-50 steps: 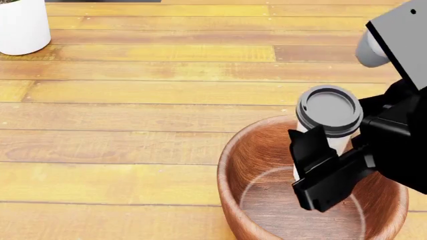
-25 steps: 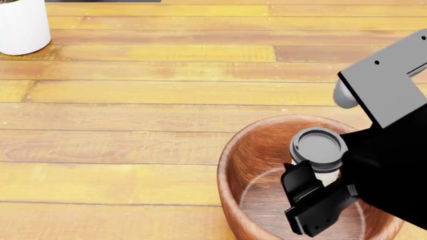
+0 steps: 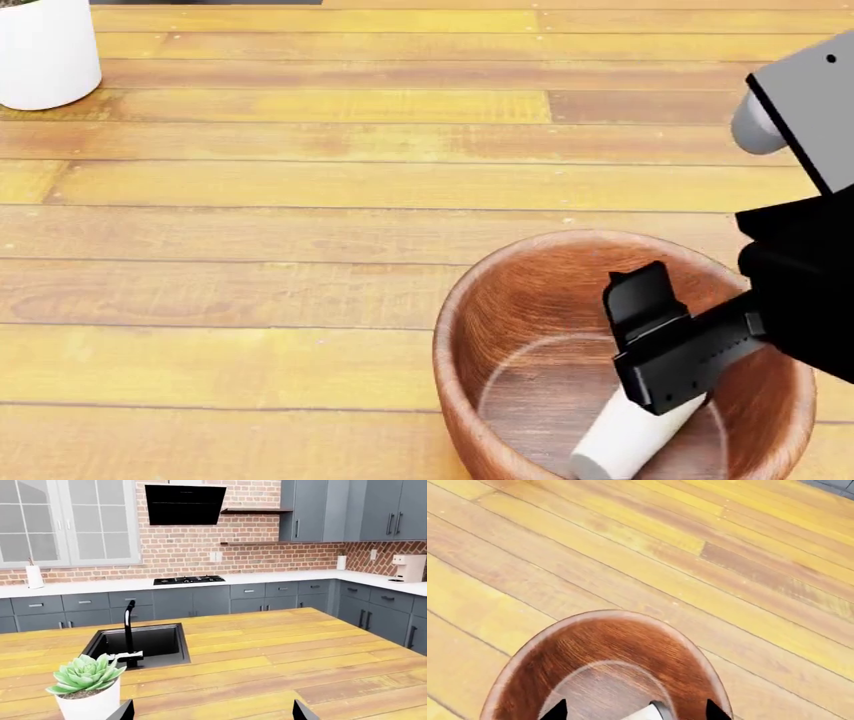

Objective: Place the cup inside the bowl on the dining table and move the bowl to any counter.

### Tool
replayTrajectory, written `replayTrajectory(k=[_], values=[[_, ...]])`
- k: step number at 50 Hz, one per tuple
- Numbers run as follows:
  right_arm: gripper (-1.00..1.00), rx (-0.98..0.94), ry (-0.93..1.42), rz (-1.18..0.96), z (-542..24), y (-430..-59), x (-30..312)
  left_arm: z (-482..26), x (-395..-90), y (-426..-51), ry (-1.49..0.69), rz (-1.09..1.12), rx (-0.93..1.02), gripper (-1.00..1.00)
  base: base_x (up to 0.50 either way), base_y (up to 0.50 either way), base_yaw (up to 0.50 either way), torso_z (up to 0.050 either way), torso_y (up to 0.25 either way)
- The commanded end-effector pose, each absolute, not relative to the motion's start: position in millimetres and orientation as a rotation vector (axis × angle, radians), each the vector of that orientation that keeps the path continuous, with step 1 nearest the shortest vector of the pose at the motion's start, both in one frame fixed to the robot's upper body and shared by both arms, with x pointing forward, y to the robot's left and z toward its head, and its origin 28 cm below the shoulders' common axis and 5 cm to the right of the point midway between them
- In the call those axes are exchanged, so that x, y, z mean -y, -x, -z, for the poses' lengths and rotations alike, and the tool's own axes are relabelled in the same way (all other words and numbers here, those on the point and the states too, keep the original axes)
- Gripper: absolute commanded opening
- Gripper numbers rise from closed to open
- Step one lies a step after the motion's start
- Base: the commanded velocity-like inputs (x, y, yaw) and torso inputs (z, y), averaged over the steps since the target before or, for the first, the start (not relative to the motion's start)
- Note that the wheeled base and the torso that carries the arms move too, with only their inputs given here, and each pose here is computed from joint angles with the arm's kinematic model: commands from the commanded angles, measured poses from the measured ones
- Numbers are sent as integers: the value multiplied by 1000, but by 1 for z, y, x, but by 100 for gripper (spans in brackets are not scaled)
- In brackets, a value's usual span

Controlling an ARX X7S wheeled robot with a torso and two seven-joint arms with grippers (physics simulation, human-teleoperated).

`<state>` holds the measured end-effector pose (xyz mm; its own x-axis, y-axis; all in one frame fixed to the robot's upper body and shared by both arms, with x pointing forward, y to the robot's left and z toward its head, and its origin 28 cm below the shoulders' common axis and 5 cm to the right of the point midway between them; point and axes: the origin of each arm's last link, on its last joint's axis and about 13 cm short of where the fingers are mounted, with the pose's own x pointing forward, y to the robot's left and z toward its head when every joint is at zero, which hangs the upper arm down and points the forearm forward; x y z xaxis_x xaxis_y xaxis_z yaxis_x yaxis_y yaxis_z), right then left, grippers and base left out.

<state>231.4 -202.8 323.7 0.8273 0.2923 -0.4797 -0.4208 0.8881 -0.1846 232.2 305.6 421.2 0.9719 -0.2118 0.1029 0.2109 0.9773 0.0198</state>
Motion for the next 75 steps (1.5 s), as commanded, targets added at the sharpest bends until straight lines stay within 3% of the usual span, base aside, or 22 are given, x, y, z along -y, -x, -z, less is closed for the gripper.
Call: replayTrajectory(k=[1, 12, 19, 24, 25, 26, 28, 38, 75], values=[[100, -461, 265, -273, -335, -232, 227, -421, -305, -233, 0, 215, 112, 100, 0, 0, 0, 0, 0], [100, -688, 193, -299, -329, -206, 248, -415, -302, -234, 5, 230, 107, 100, 0, 0, 0, 0, 0], [100, -753, 128, -195, -324, -213, 257, -407, -303, -234, 19, 232, 95, 100, 0, 0, 0, 0, 0], [100, -693, 46, -189, -315, -213, 252, -410, -301, -230, 36, 245, 101, 100, 0, 0, 0, 0, 0], [100, -590, 77, -153, -311, -219, 251, -413, -301, -229, 32, 245, 104, 100, 0, 0, 0, 0, 0], [100, -561, -41, -102, -312, -223, 252, -413, -302, -228, 30, 244, 106, 100, 0, 0, 0, 0, 0], [100, -638, -44, -89, -307, -220, 249, -411, -300, -228, 27, 247, 100, 100, 0, 0, 0, 0, 0], [100, -659, -67, 78, -310, -234, 245, -410, -296, -227, 24, 269, 104, 100, 0, 0, 0, 0, 0], [100, -772, -93, 4, -276, -268, 237, -405, -290, -229, 32, 280, 96, 100, 0, 0, 0, 0, 0]])
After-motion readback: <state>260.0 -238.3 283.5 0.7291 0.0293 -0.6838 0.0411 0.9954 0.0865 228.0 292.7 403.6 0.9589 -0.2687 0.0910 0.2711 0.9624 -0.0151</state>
